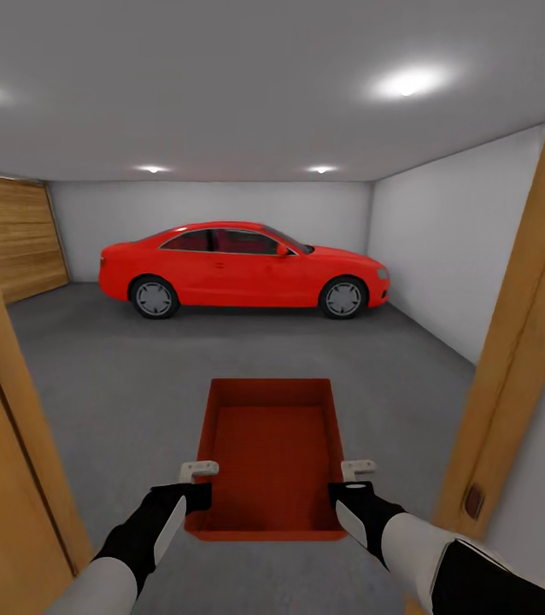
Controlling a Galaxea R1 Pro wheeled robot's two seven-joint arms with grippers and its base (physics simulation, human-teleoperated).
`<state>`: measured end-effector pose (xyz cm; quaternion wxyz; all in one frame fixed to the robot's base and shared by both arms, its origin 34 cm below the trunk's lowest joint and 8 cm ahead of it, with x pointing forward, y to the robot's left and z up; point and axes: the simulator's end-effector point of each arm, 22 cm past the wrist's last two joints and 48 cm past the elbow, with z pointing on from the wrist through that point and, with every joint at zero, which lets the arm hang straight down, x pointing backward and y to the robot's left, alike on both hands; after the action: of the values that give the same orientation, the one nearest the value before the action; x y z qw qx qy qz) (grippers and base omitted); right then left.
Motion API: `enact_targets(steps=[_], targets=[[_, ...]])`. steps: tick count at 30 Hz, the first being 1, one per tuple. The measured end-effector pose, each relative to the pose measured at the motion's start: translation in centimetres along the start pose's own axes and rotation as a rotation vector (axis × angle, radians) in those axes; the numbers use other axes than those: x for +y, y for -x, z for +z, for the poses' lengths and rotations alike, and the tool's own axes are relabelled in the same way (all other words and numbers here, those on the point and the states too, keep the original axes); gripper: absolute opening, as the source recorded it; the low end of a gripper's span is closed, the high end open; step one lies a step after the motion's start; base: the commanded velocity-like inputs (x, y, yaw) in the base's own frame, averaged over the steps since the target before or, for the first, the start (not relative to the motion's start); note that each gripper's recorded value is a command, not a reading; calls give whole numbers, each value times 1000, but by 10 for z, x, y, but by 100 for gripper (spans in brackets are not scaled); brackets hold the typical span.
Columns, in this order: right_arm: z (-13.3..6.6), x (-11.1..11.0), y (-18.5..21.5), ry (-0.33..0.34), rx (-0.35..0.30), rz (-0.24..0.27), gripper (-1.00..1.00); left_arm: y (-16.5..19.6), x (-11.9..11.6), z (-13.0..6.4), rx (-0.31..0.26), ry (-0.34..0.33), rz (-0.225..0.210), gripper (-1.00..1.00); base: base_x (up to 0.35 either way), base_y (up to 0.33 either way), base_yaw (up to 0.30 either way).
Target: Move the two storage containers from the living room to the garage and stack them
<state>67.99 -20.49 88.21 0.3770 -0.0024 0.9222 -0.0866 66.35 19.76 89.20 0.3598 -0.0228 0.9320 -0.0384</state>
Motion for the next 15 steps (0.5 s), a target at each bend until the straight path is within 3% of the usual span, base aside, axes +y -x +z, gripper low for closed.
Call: enact_targets(steps=[15], targets=[[0, 0, 0, 0, 0, 0, -100, 0, 0, 0, 0, 0, 0, -100, 321, 0, 0]])
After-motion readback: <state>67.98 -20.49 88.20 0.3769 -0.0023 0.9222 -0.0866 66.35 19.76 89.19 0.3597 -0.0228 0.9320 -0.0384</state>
